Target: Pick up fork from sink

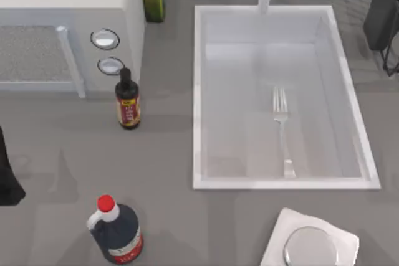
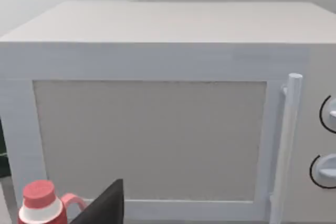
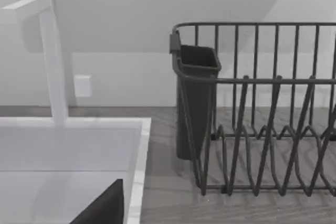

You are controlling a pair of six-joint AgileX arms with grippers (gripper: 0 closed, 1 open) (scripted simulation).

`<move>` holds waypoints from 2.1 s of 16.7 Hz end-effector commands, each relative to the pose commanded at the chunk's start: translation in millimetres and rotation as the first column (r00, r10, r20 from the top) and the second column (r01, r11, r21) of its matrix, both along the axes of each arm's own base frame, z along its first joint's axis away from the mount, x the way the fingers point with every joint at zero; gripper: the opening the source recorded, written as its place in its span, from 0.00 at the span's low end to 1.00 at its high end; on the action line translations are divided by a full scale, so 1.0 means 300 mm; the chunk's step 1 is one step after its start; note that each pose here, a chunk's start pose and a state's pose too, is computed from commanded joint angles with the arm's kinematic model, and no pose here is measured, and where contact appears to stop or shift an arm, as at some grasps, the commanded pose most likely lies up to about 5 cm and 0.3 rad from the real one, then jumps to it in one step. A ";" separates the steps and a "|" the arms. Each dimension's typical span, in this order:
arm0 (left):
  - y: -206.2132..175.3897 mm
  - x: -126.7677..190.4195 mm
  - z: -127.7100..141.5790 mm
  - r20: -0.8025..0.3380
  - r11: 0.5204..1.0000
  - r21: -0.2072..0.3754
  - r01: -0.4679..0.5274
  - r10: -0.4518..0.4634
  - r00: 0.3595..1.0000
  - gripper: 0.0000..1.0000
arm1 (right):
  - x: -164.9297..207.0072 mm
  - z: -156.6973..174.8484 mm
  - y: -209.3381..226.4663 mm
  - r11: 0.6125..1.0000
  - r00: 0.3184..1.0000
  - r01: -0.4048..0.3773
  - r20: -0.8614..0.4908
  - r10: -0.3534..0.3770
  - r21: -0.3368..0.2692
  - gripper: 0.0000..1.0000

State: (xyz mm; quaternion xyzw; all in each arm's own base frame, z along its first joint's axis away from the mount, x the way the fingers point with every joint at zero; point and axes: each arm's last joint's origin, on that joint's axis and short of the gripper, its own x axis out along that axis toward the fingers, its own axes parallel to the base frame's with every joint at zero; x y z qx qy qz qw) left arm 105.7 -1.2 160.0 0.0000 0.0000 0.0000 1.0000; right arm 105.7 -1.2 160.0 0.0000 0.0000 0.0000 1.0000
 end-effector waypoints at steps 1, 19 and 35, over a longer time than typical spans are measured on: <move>0.000 0.000 0.000 0.000 1.000 0.000 0.000 0.000 1.000 1.00 | 0.000 0.000 0.000 1.000 1.000 0.000 0.000 0.000 0.000 1.00; 0.000 0.000 0.000 0.000 1.000 0.000 0.000 0.000 1.000 1.00 | 0.000 0.000 0.000 1.000 1.000 0.000 0.000 0.000 0.000 1.00; 0.000 0.000 0.000 0.000 1.000 0.000 0.000 0.000 1.000 1.00 | 0.133 0.297 0.047 0.995 0.924 -0.054 -0.373 0.082 0.085 1.00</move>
